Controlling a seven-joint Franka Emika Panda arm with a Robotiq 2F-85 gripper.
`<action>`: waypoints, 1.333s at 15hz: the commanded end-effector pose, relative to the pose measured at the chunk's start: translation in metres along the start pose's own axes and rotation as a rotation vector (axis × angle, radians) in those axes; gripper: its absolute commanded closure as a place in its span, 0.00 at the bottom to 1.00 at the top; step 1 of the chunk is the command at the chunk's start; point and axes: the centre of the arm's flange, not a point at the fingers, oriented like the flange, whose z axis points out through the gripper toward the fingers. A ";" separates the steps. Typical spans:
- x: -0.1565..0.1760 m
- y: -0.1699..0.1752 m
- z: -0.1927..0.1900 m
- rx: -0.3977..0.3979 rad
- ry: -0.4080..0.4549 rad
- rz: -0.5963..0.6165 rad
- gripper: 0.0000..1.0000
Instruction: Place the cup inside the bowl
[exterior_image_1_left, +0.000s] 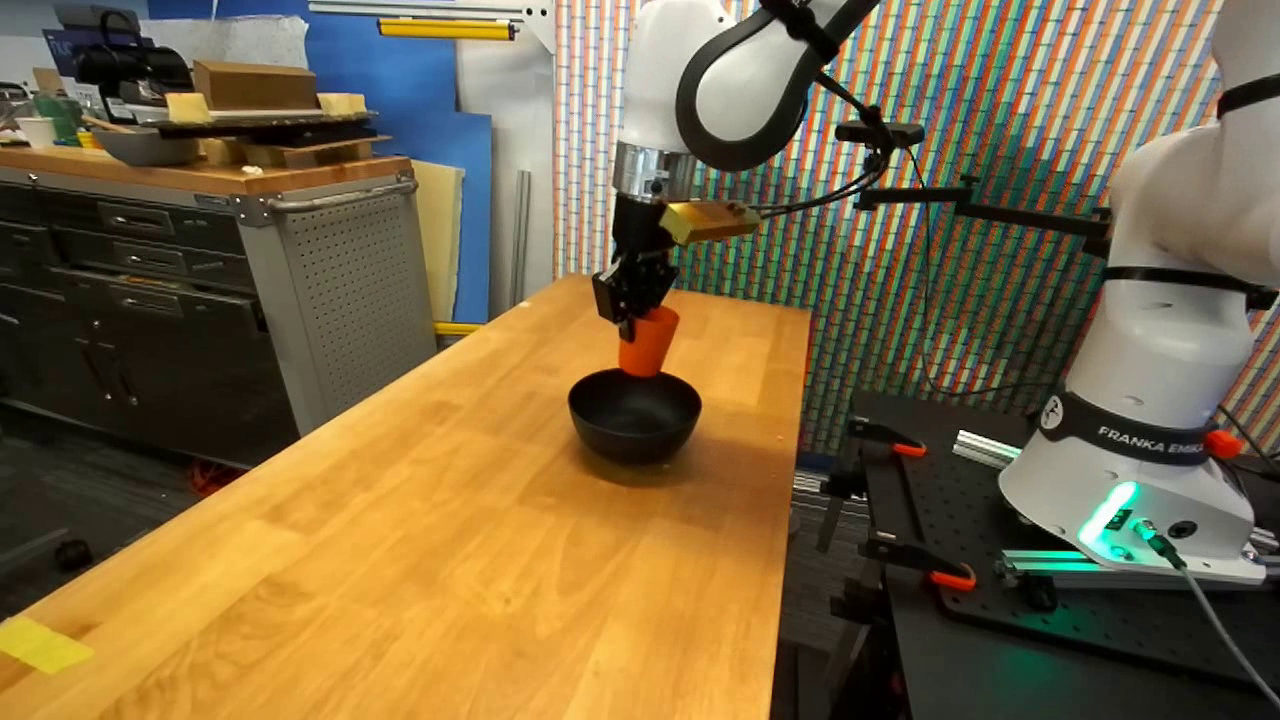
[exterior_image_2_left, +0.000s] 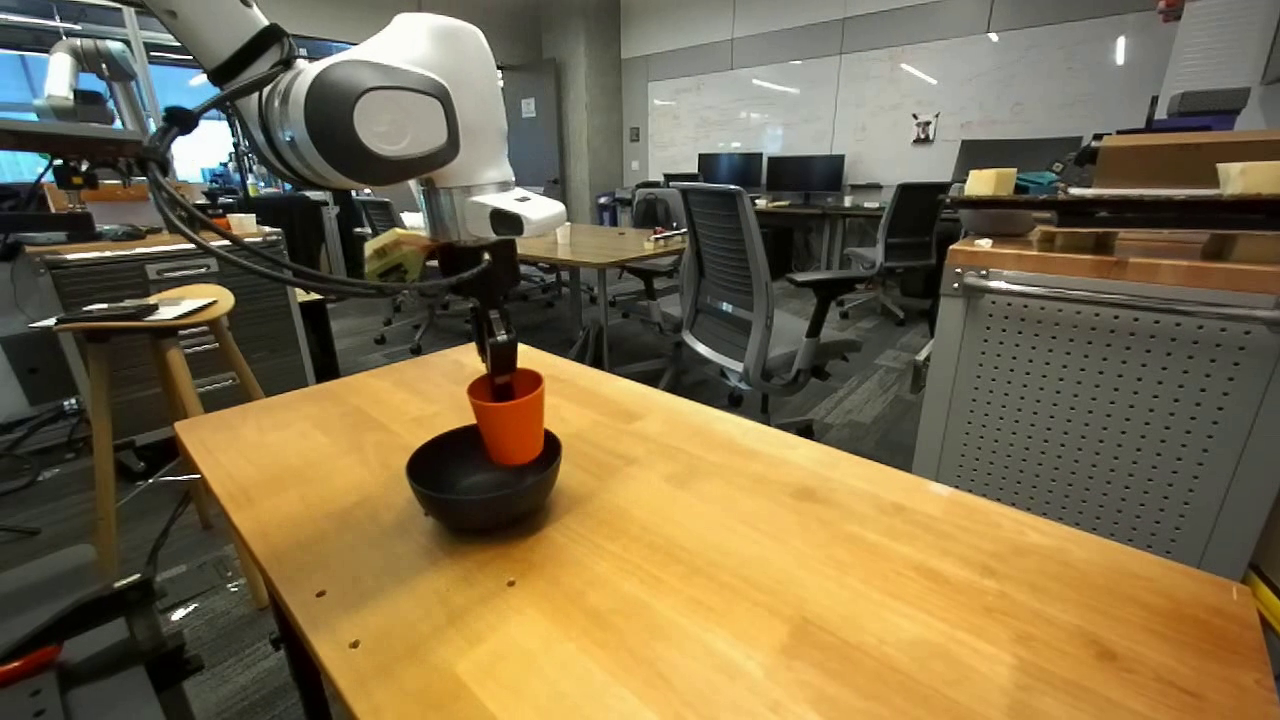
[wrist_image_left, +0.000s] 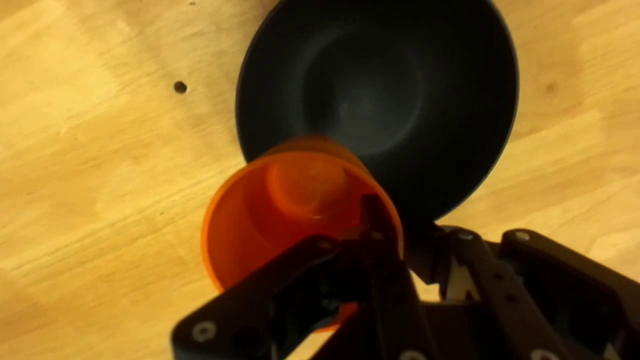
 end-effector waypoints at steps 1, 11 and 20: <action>0.006 -0.032 0.012 -0.034 -0.072 -0.029 0.93; 0.032 -0.036 0.085 -0.014 -0.256 -0.034 0.93; 0.011 -0.046 0.039 0.012 -0.167 -0.055 0.30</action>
